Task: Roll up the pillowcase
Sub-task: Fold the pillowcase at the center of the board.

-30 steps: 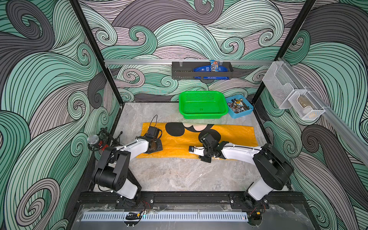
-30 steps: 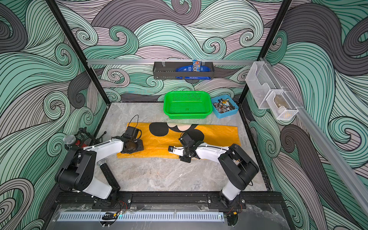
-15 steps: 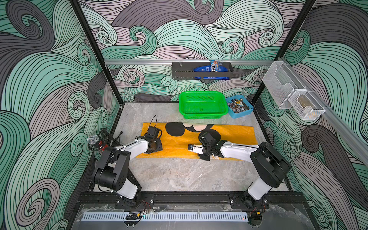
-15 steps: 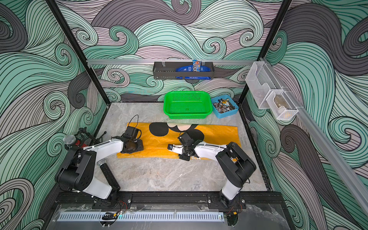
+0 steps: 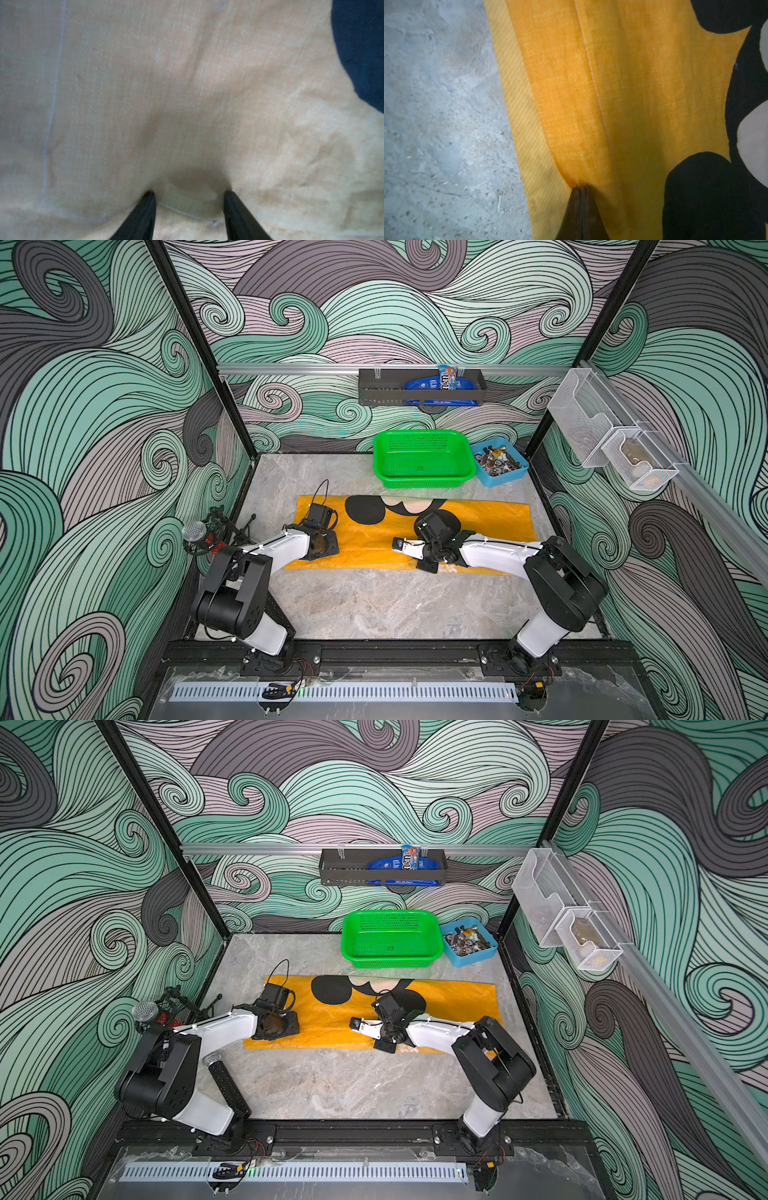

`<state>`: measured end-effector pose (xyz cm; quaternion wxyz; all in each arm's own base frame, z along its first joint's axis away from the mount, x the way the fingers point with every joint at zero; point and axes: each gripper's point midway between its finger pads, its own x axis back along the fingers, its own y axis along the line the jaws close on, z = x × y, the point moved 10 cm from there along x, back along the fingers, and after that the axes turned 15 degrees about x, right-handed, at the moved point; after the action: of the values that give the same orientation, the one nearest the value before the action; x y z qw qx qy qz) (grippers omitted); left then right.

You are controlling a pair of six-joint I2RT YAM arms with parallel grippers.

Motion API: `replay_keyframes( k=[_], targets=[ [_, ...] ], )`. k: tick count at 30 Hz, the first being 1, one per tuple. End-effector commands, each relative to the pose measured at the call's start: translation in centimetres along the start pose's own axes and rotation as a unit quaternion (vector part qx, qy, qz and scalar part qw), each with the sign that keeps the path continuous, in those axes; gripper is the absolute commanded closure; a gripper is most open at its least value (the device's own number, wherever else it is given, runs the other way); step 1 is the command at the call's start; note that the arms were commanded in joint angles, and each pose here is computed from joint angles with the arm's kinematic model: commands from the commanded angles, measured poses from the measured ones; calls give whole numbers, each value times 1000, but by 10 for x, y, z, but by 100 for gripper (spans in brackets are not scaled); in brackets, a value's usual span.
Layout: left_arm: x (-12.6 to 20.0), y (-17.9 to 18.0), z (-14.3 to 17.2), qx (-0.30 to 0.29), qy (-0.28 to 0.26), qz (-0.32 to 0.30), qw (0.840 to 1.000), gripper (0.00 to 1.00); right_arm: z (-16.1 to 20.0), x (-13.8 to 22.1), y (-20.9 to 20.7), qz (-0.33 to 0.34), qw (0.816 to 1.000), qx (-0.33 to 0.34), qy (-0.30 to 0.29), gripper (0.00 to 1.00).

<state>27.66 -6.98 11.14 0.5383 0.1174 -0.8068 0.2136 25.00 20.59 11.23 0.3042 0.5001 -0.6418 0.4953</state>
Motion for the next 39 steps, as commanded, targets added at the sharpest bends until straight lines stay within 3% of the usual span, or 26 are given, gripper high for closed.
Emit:
replay_keyframes(
  k=[1, 6, 7, 10, 17, 32, 39],
  targets=[
    [-7, 9, 5, -4, 22, -20, 1000, 44, -4, 9, -3, 7, 1000, -6, -18, 97],
    [-7, 7, 4, -8, 24, -18, 1000, 44, -4, 8, 0, -2, 1000, -4, -20, 98],
    [-7, 7, 4, -8, 24, -19, 999, 44, -4, 8, 1, -7, 1000, -3, -25, 96],
    [-7, 7, 4, -10, 24, -19, 999, 44, -2, 6, 9, -18, 1000, 2, -24, 76],
    [-9, 6, 4, -12, 28, -19, 999, 44, 0, 0, 9, -16, 1000, 7, -6, 70],
    [-12, 10, 9, -11, 35, -19, 999, 44, 2, -10, 17, -31, 999, 13, 8, 66],
    [-11, 12, 10, -12, 35, -19, 999, 45, 2, -14, 13, -22, 999, 7, 25, 75]
  ],
)
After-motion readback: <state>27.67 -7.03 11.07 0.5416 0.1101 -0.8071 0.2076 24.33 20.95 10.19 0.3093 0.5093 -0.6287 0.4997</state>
